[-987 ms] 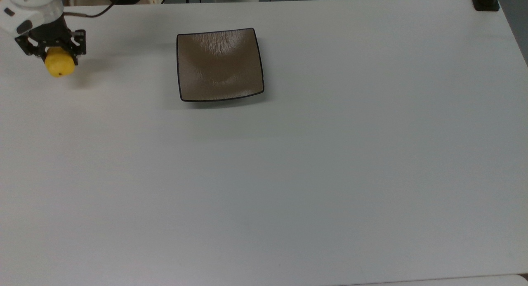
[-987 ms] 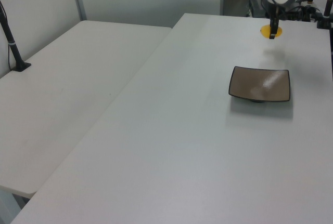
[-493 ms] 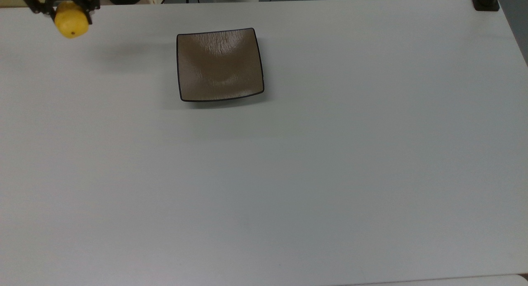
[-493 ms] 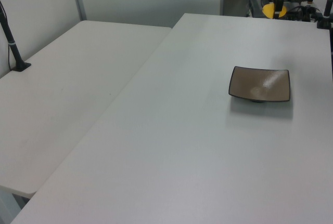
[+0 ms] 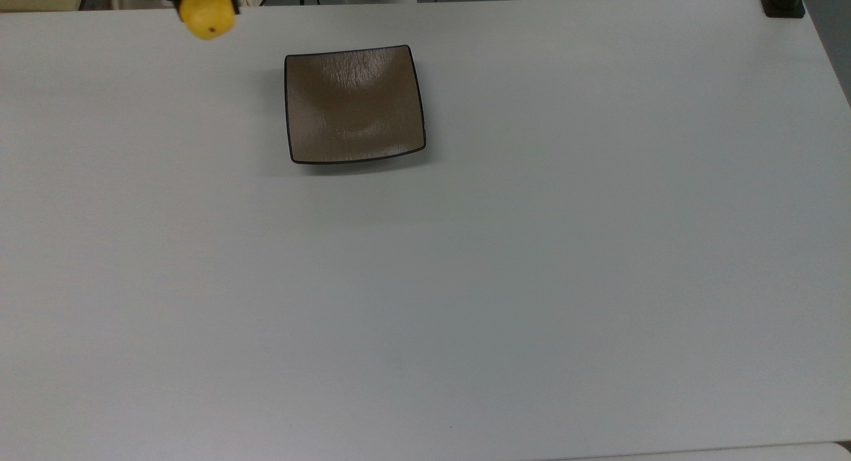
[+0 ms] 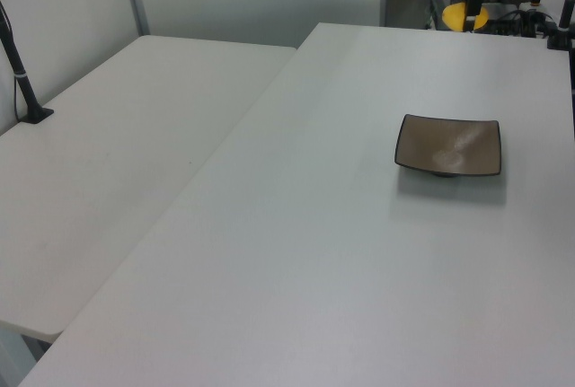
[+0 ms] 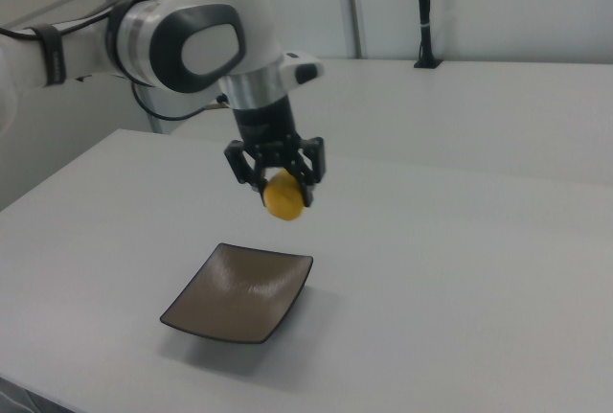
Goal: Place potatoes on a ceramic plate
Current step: 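Lift the potato and carry it over the brown plate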
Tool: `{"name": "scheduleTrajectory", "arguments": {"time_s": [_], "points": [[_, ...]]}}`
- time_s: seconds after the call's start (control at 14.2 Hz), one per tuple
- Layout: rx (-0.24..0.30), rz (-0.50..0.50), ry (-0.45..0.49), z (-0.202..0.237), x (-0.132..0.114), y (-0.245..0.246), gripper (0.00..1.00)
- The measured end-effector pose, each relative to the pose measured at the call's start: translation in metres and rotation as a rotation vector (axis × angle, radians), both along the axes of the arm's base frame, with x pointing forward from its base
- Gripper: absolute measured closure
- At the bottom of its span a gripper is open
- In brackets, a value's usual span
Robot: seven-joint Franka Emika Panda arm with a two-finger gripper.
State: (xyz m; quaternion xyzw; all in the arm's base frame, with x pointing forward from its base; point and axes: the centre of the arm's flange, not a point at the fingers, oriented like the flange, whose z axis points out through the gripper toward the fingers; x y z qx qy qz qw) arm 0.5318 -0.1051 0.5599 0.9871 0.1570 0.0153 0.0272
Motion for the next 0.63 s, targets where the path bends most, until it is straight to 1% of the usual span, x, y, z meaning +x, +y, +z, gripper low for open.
{"name": "scheduleTrajectory", "arguments": {"time_s": [0.28,0.49,0.63], "points": [[0.046,-0.039,0.004,-0.006,0.007,0.059,0.35],[0.071,-0.065,0.031,-0.020,0.006,0.086,0.35],[0.086,-0.063,0.063,-0.035,0.004,0.098,0.35]]}}
